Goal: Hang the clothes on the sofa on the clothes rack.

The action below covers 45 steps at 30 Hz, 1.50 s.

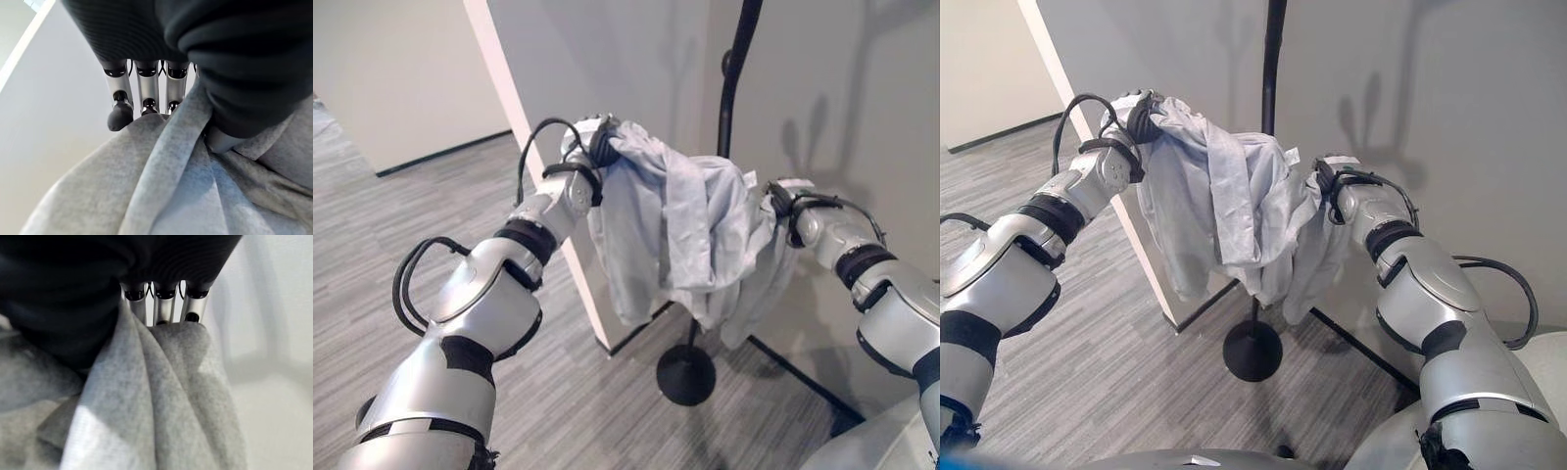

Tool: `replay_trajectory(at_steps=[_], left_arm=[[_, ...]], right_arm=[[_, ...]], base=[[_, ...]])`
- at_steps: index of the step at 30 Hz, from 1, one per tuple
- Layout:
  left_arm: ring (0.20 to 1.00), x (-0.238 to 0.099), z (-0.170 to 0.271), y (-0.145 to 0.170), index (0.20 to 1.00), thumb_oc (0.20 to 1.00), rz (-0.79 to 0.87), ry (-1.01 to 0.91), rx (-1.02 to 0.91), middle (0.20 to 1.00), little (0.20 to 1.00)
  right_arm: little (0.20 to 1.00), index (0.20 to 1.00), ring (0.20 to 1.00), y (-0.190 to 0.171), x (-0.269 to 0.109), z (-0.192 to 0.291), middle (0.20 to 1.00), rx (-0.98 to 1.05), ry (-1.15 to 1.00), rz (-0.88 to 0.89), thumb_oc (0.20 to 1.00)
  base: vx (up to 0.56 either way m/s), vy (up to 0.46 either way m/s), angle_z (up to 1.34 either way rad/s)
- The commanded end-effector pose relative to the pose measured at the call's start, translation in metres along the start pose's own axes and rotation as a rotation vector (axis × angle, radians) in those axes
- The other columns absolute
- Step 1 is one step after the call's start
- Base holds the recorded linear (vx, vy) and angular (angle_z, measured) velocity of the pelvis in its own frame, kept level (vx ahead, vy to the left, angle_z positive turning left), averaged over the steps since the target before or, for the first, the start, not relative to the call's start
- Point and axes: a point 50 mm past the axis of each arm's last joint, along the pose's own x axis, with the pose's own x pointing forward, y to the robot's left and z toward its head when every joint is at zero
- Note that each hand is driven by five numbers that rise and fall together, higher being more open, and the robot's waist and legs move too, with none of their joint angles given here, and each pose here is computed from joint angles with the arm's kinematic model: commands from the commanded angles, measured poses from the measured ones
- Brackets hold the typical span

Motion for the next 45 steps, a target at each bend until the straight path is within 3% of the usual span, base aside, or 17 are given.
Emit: replay_trajectory(at_steps=[1,5,8,10,12,25,36,45], left_arm=[[0.200,0.014,-0.009,0.052,0.200,0.200,0.145,0.057,0.019,0.200,0.200],[0.200,0.013,-0.016,0.072,0.200,0.200,0.221,0.074,-0.015,0.200,0.200],[0.200,0.012,-0.020,0.102,0.200,0.200,0.319,0.051,-0.023,0.200,0.200],[0.200,0.012,-0.021,0.118,0.200,0.200,0.355,0.050,-0.008,0.200,0.200],[0.200,0.017,-0.014,0.138,0.200,0.200,0.367,0.050,0.083,0.200,0.200],[0.200,0.027,0.032,0.194,0.200,0.200,0.461,-0.043,0.145,0.200,0.200],[0.200,0.032,0.046,0.190,0.200,0.200,0.438,-0.067,0.202,0.200,0.200],[0.200,0.036,0.039,0.129,0.200,0.200,0.276,-0.063,0.232,0.200,0.200]], right_arm=[[0.200,0.200,0.200,-0.070,0.000,-0.020,0.200,0.048,0.062,-0.201,0.200],[0.200,0.200,0.200,-0.097,-0.006,-0.025,0.200,0.308,0.036,-0.363,0.200],[0.200,0.200,0.200,-0.145,-0.019,-0.029,0.200,0.480,-0.029,-0.555,0.200],[0.200,0.200,0.200,-0.167,-0.028,-0.043,0.200,0.454,0.001,-0.609,0.200],[0.200,0.200,0.200,-0.189,-0.033,-0.053,0.200,0.302,0.099,-0.608,0.200],[0.200,0.200,0.200,-0.261,-0.059,-0.042,0.200,0.247,0.120,-0.766,0.200],[0.200,0.200,0.200,-0.255,-0.048,-0.020,0.200,-0.053,0.150,-0.680,0.200],[0.200,0.200,0.200,-0.206,-0.021,-0.004,0.200,-0.233,0.124,-0.496,0.200]], base=[[0.00,0.000,0.00],[0.00,0.000,0.00],[0.00,0.000,0.00],[0.02,-0.003,0.00],[0.07,-0.001,0.01],[0.03,0.002,0.01],[0.01,0.000,0.00],[-0.01,-0.002,0.00]])
